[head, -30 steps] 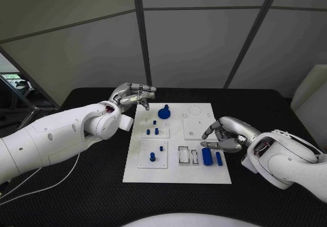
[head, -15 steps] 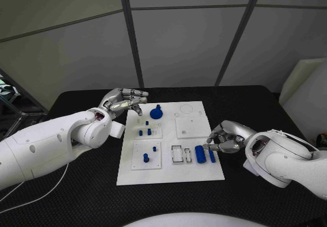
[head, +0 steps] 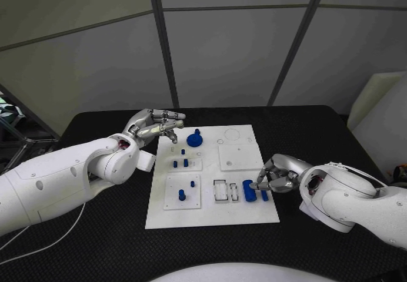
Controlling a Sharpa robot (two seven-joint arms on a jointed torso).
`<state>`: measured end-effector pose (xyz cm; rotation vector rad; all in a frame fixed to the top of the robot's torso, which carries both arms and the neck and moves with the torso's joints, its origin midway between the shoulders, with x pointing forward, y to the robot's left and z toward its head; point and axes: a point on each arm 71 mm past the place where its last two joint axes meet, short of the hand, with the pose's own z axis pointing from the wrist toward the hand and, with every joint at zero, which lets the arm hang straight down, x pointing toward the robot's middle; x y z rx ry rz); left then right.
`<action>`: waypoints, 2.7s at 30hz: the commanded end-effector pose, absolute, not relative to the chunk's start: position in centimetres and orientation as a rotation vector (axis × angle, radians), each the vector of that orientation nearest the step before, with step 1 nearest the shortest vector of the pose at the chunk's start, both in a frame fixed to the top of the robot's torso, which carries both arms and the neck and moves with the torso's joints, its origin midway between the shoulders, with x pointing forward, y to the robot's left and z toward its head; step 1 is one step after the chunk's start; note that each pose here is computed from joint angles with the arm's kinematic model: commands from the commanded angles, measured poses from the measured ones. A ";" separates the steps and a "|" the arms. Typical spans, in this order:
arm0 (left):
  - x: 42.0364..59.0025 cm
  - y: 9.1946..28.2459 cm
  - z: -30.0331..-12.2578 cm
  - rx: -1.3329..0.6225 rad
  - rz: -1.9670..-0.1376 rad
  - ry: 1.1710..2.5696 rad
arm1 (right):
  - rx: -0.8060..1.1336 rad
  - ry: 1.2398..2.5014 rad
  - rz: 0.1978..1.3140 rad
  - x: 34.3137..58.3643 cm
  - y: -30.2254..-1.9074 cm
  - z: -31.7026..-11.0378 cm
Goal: Assemble the parts on the task board
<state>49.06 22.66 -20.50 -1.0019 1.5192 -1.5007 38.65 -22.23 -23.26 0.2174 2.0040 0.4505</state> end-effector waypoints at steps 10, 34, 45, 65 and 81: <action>49.0 22.6 -20.2 -0.989 -1.524 1.504 | 0.149 2.058 0.430 38.6 -21.1 -24.3; 49.0 22.6 -20.3 -0.990 -1.522 1.504 | 0.105 2.068 0.411 38.5 -19.9 -25.9; 49.1 22.7 -20.3 -1.001 -1.527 1.500 | 0.243 2.031 0.462 37.8 -20.2 -25.1; 49.1 22.5 -20.3 -1.010 -1.549 1.507 | 0.400 1.966 0.589 36.6 -18.8 -23.5; 49.1 22.2 -20.4 -1.009 -1.557 1.512 | 0.374 1.998 0.632 37.4 -16.2 -24.0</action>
